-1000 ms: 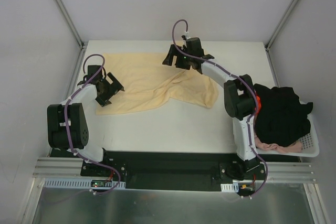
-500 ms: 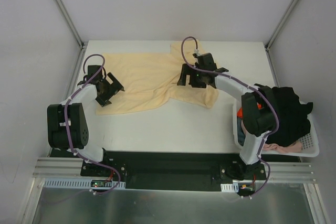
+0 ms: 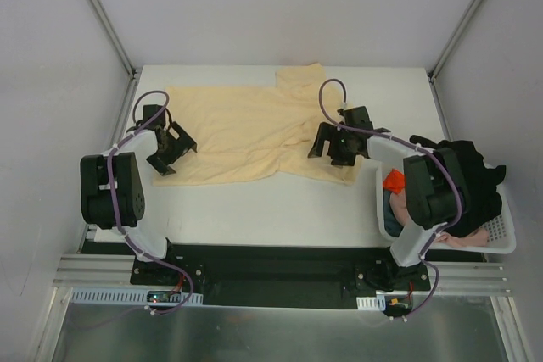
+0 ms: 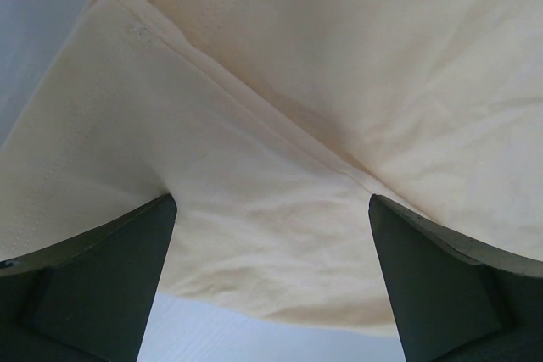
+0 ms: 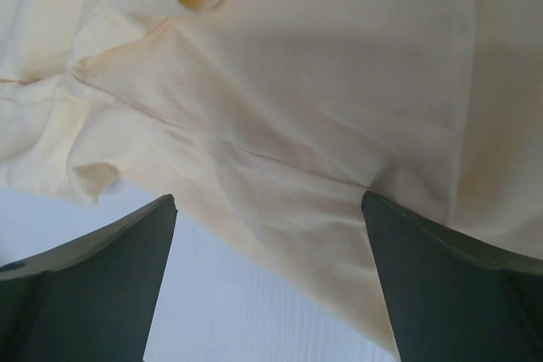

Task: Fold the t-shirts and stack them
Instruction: Fold the flattened tshirt in 1/3 of the way

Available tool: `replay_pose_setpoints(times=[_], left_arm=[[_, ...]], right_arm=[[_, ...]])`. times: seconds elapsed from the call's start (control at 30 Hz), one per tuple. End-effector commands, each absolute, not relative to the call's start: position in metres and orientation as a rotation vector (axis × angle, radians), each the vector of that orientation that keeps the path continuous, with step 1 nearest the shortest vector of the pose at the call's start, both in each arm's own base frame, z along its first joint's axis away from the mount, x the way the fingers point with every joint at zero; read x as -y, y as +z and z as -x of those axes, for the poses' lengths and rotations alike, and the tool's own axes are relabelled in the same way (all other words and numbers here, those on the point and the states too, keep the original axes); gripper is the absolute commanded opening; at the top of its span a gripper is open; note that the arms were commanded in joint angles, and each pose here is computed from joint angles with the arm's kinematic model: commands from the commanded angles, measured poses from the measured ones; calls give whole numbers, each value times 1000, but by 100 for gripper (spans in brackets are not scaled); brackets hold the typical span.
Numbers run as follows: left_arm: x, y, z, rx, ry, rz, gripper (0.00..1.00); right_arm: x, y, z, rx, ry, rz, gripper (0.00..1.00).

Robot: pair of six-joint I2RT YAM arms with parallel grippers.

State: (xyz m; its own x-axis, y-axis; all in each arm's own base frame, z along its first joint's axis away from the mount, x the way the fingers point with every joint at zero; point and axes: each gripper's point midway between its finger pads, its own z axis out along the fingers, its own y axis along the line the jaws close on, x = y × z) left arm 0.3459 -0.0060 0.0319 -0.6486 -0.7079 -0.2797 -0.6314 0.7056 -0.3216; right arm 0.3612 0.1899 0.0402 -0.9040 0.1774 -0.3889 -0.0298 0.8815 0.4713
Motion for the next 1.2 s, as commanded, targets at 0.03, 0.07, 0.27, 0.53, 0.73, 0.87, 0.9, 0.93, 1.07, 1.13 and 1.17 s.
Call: replay_pose_setpoints(times=[0.03, 0.07, 0.27, 0.53, 0.73, 0.87, 0.9, 0.93, 1.07, 1.13, 1.17], left_arm=[[-12, 14, -325, -2624, -93, 1176, 99], [-11, 12, -322, -2638, -92, 1183, 99], [-17, 5, -277, -2678, 33, 1251, 99], [-12, 3, -209, -2691, 90, 1334, 99], [-9, 12, -179, -2595, 89, 1439, 99], [-9, 28, -186, -2522, 25, 1403, 99], [-9, 35, -190, -2490, 2, 1389, 99], [-8, 39, -193, -2476, -12, 1382, 99], [-7, 70, -213, -2391, -98, 1329, 99], [-7, 84, -220, -2354, -129, 1300, 99], [-7, 93, -226, -2331, -141, 1283, 99]], right_arm=[[-163, 26, -301, -2768, 579, -141, 97], [-161, 21, -289, -2788, 579, -133, 97], [-141, 25, -250, -2818, 504, -133, 97], [-135, 24, -197, -2854, 537, -121, 97], [-133, 30, -177, -2841, 536, -111, 97], [-148, 52, -179, -2771, 573, -24, 97], [-154, 58, -179, -2751, 572, 27, 97], [-158, 66, -182, -2717, 581, 53, 97], [-174, 93, -200, -2618, 572, 138, 97], [-177, 103, -212, -2587, 544, 142, 98], [-177, 98, -215, -2610, 518, 130, 98]])
